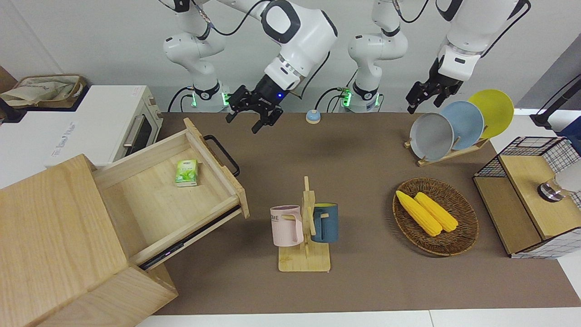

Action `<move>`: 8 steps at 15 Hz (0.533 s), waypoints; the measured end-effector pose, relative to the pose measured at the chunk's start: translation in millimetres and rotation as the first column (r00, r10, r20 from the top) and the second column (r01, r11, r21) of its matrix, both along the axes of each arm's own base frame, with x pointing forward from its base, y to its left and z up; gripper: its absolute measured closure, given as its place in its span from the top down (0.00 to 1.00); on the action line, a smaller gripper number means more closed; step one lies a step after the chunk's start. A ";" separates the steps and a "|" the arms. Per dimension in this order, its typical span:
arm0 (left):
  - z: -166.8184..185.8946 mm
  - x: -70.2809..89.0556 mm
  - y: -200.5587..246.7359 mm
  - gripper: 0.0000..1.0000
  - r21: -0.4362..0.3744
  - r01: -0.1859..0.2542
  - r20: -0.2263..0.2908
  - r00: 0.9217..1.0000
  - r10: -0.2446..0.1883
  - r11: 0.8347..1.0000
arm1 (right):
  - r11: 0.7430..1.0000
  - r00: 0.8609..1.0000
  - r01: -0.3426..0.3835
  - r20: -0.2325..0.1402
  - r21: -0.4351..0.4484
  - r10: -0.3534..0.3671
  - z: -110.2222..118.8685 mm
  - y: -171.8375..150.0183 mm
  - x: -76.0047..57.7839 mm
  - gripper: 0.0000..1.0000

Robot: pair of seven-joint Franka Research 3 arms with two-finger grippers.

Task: Slide drawer open with right arm

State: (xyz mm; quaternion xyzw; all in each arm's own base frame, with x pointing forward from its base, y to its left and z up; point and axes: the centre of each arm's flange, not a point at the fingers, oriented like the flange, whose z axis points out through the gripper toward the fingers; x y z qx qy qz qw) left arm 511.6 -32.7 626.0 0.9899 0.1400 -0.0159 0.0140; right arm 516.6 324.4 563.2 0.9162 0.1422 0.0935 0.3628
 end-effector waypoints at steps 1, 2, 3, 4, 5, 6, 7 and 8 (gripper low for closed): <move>0.0 0.0 0.0 1.00 0.000 0.000 0.000 1.000 0.000 1.000 | 0.999 1.000 0.021 -0.012 0.050 -0.020 10.2 -10.5 0.0 0.99; 0.0 0.0 0.0 1.00 0.000 0.000 0.000 1.000 0.000 1.000 | 0.993 0.999 0.048 -0.026 0.103 -0.046 19.3 -22.2 0.7 0.99; 0.0 0.0 0.0 1.00 0.000 0.000 0.000 1.000 0.000 1.000 | 0.984 0.996 0.081 -0.042 0.161 -0.075 27.8 -36.5 3.0 0.99; 0.0 0.0 0.0 1.00 0.000 0.000 0.000 1.000 0.000 1.000 | 0.966 0.992 0.122 -0.066 0.229 -0.110 37.2 -55.9 6.8 0.99; 0.0 0.0 0.0 1.00 0.000 0.000 0.000 1.000 0.000 1.000 | 0.945 0.987 0.156 -0.088 0.289 -0.136 45.1 -72.8 10.0 0.99; 0.0 0.0 0.0 1.00 0.000 0.000 0.000 1.000 0.000 1.000 | 0.914 0.980 0.194 -0.114 0.357 -0.163 55.2 -95.0 13.7 0.99; 0.0 0.0 0.0 1.00 0.000 0.000 0.000 1.000 0.000 1.000 | 0.885 0.974 0.222 -0.136 0.410 -0.181 63.9 -115.3 16.5 0.99; 0.0 0.0 0.0 1.00 0.000 0.000 0.000 1.000 0.000 1.000 | 0.853 0.968 0.247 -0.159 0.460 -0.195 72.0 -136.0 18.8 0.99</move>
